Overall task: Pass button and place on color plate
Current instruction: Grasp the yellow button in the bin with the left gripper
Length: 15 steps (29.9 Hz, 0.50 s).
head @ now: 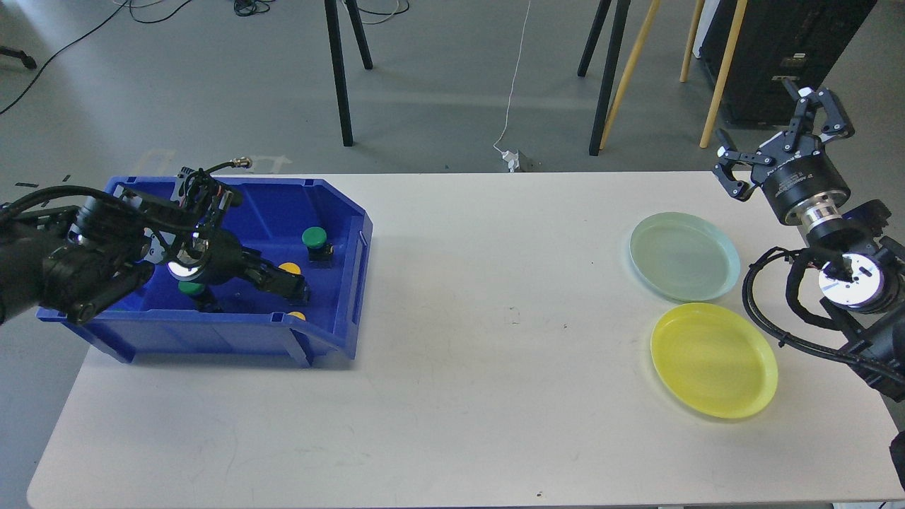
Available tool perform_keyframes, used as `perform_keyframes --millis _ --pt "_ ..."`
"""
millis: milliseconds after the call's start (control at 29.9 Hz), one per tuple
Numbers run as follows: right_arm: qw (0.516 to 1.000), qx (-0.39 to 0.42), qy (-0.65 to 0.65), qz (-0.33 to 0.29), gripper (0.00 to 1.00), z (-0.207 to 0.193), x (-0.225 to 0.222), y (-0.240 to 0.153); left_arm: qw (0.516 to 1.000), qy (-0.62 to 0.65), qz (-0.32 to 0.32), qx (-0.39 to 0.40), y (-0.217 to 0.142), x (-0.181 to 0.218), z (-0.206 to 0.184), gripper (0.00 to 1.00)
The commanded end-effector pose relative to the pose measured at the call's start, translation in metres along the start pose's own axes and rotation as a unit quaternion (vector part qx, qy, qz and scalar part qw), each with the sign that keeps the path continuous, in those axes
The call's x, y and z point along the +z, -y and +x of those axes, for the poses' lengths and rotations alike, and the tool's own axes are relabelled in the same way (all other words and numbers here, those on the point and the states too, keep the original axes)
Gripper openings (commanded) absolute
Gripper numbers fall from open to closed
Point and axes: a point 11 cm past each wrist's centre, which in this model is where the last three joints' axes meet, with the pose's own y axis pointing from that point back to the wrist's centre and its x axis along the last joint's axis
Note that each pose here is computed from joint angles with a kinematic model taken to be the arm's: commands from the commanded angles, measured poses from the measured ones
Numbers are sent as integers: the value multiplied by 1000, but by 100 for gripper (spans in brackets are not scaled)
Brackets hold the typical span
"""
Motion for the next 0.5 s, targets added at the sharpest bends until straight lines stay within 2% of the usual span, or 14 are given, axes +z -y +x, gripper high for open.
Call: perform_keyframes --millis 0,234,267,368,468 --pt "1000 1 0 -1 100 0 0 0 1000 1 -6 2 3 5 2 99" --pt "1000 6 1 -6 100 5 5 -5 1000 2 -13 -3 11 13 0 95" --pt "1000 8 0 -6 100 7 6 -7 1000 2 -13 -2 11 13 1 90" --pt "1000 9 0 -7 100 8 6 -8 1000 7 -6 -6 11 10 -1 65" --pt "1000 11 0 -8 100 9 6 -9 1000 6 -6 -7 12 9 -3 61"
